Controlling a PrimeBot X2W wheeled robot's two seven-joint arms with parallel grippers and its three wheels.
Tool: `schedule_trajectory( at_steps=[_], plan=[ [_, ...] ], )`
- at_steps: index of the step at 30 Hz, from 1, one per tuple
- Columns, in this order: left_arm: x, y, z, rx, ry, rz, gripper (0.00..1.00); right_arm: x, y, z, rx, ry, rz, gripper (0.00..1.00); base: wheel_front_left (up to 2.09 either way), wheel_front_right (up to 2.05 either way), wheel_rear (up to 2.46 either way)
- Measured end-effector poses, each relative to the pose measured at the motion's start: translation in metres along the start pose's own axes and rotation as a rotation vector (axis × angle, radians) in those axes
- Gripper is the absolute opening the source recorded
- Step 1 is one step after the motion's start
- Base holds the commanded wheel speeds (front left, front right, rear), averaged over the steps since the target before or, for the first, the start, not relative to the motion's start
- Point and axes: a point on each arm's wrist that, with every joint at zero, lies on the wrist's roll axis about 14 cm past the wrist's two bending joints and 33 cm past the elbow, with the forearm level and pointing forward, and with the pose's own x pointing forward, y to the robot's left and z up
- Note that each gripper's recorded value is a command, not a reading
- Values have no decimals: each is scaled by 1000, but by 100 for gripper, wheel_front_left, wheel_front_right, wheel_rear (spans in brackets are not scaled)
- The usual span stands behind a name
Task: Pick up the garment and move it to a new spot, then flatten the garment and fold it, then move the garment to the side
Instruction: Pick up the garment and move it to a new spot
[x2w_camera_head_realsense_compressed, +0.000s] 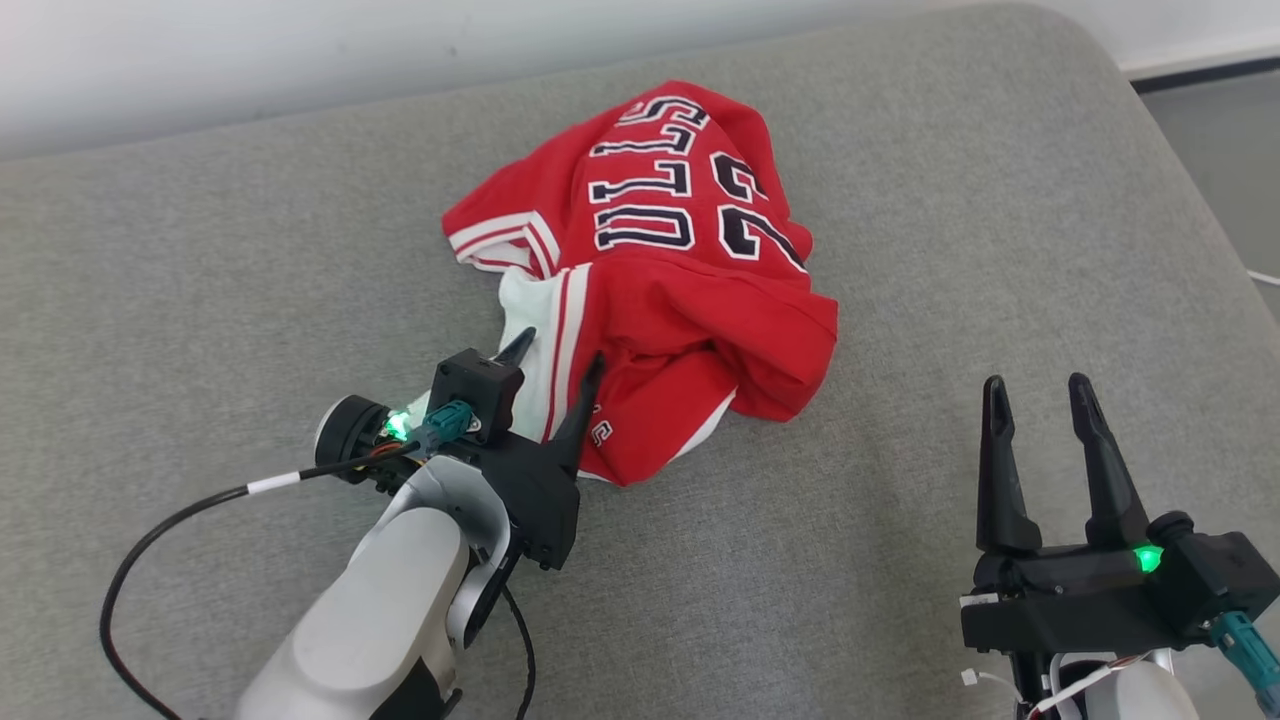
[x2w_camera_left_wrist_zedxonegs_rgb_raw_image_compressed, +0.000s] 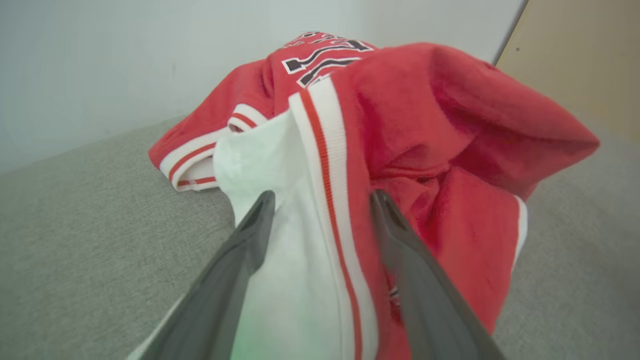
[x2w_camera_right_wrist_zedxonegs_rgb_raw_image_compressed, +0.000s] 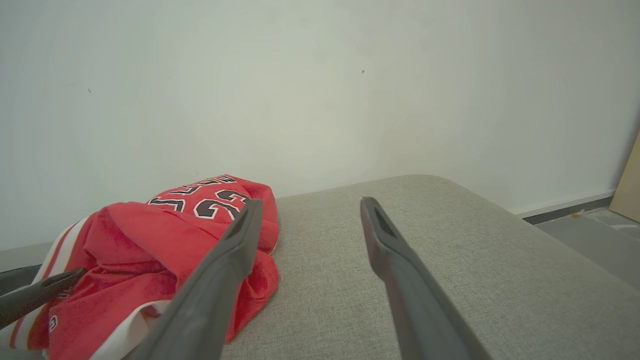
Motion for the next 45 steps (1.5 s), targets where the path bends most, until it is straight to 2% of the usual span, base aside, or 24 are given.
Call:
schedule_trajectory(
  at_steps=[1,2,6,11,16,21,27,31,38,45],
  plan=[
    [2,0,-4,-6,9,-6,47,0,-2,-1,-3,2,-5,100,0,0,0],
    [4,-1,-6,-5,15,-13,0,1,-3,-1,-5,4,-9,100,0,0,0],
    [11,-3,5,9,-30,-32,0,0,-6,-3,-9,11,-18,100,0,0,0],
    [15,-12,47,76,-119,-68,0,-1,-2,0,2,2,-7,100,0,0,0],
    [16,-26,107,144,-219,-114,0,-3,2,7,27,-18,3,100,0,0,0],
    [16,-40,182,272,-326,-154,0,-8,4,11,44,-29,7,100,0,0,0],
    [7,-65,283,408,-484,-200,0,-20,-8,14,54,-30,-29,100,0,0,0],
    [-1,-73,325,461,-553,-203,0,-26,-15,16,56,-32,-51,100,0,0,0],
    [-2,-68,341,443,-584,-200,0,-29,-21,17,54,-31,-69,100,0,0,0],
    [12,-53,304,377,-531,-203,0,-23,-18,11,55,-18,-60,100,0,0,0]
  ],
)
